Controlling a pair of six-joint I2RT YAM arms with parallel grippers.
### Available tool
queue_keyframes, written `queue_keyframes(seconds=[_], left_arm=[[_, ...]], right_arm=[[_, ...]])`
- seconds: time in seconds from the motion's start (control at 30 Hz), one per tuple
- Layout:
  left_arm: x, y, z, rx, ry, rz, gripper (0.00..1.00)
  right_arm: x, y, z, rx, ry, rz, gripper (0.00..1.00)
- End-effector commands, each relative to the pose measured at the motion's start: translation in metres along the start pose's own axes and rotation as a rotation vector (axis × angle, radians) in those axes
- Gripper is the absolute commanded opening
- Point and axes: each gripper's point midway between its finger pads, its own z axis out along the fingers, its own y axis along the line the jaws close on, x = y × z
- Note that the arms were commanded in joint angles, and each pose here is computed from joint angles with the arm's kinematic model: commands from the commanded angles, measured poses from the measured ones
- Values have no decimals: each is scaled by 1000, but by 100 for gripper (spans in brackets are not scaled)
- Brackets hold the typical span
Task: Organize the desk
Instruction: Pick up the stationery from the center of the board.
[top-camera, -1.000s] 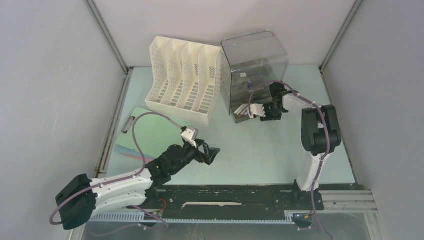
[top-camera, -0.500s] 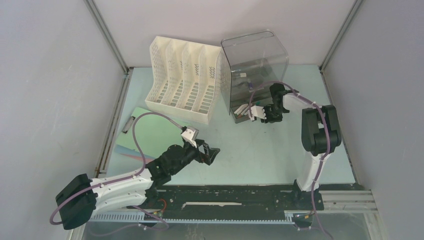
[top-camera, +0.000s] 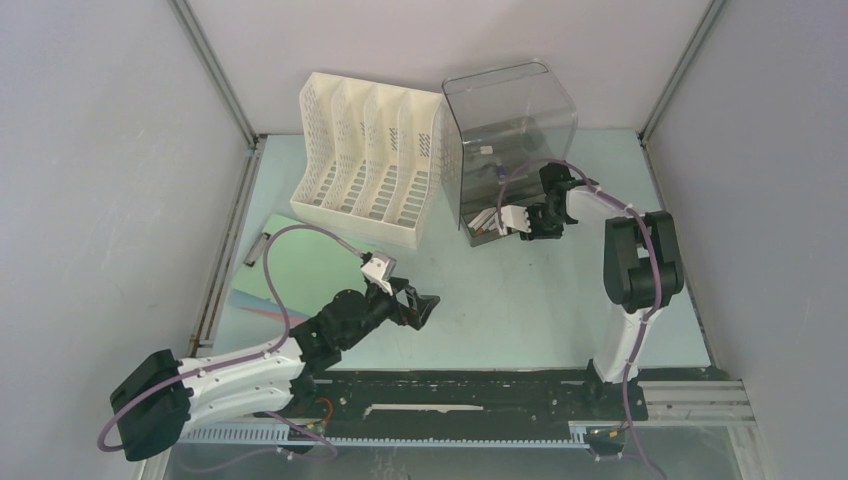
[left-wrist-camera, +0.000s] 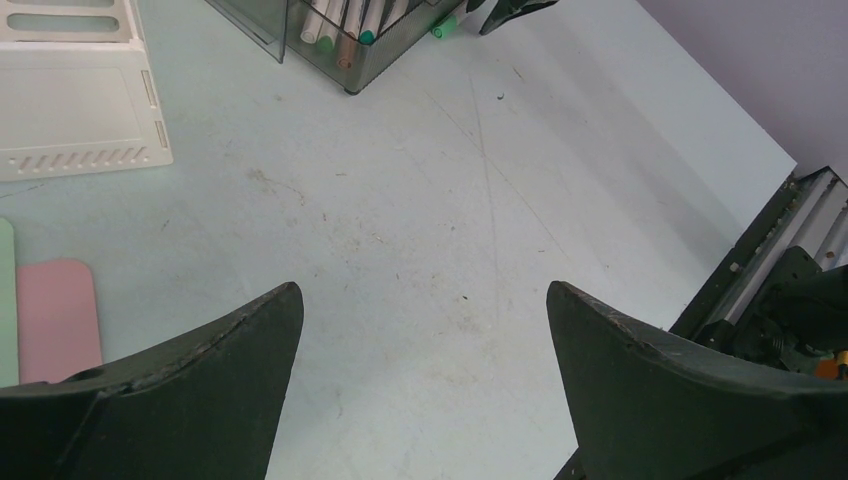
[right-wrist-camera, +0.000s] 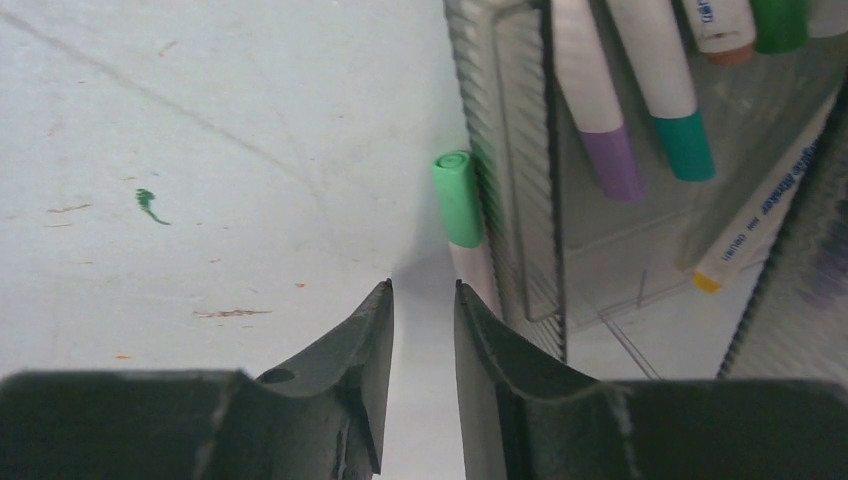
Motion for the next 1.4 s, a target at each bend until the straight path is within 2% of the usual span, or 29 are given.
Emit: queue_keyframes(seconds=[0.0, 0.33, 0.67, 0.93, 1.2, 1.37], left_arm=[[-10, 1, -1, -6, -39, 8, 100], [-10, 3, -1, -15, -40, 12, 100], [-10, 4, 0, -18, -35, 15, 100], [-10, 4, -1, -21, -37, 15, 100], [-10, 4, 0, -20, -37, 19, 100], [-12, 2, 0, -12, -37, 16, 100]], right_arm=[[0, -30, -20, 117, 22, -24, 37], [11, -27, -2, 73, 59, -40, 41], [14, -17, 7, -61, 54, -9, 37], [11, 10, 12, -196, 36, -2, 31], [6, 41, 10, -256, 47, -1, 25], [4, 48, 13, -255, 82, 101, 24]])
